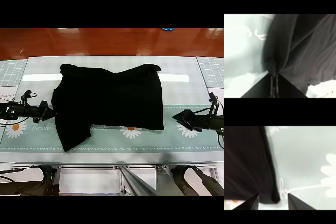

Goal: Fold the shirts.

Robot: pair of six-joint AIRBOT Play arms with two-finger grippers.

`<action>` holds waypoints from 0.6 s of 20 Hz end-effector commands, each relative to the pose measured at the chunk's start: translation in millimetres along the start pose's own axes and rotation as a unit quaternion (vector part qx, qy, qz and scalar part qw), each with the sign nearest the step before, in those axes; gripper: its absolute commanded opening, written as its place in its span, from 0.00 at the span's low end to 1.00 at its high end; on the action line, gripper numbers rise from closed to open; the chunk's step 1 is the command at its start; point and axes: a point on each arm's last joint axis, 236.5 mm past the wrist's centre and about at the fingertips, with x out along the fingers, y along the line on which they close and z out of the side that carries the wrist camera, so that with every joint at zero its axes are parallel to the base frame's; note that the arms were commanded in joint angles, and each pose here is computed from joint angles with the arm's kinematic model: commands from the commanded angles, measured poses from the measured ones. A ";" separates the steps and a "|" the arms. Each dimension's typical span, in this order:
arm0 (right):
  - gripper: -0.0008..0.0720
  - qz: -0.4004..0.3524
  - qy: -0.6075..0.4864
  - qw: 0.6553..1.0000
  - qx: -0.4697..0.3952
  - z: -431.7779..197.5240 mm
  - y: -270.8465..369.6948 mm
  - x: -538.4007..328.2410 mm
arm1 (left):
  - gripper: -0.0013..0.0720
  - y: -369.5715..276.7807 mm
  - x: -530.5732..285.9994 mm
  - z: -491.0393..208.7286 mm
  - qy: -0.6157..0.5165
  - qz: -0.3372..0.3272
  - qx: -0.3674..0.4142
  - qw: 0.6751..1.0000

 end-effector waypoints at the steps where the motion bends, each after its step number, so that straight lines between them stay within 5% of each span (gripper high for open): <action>1: 0.58 -0.013 0.036 0.999 0.035 -25.0 -13.0 8.4 | 0.04 -5.5 -1.2 -0.2 0.004 -0.008 0.001 1.000; 12: 0.58 0.007 0.117 0.992 0.056 -52.1 -6.1 61.5 | 0.04 -5.5 -1.1 0.6 0.002 -0.008 0.003 1.000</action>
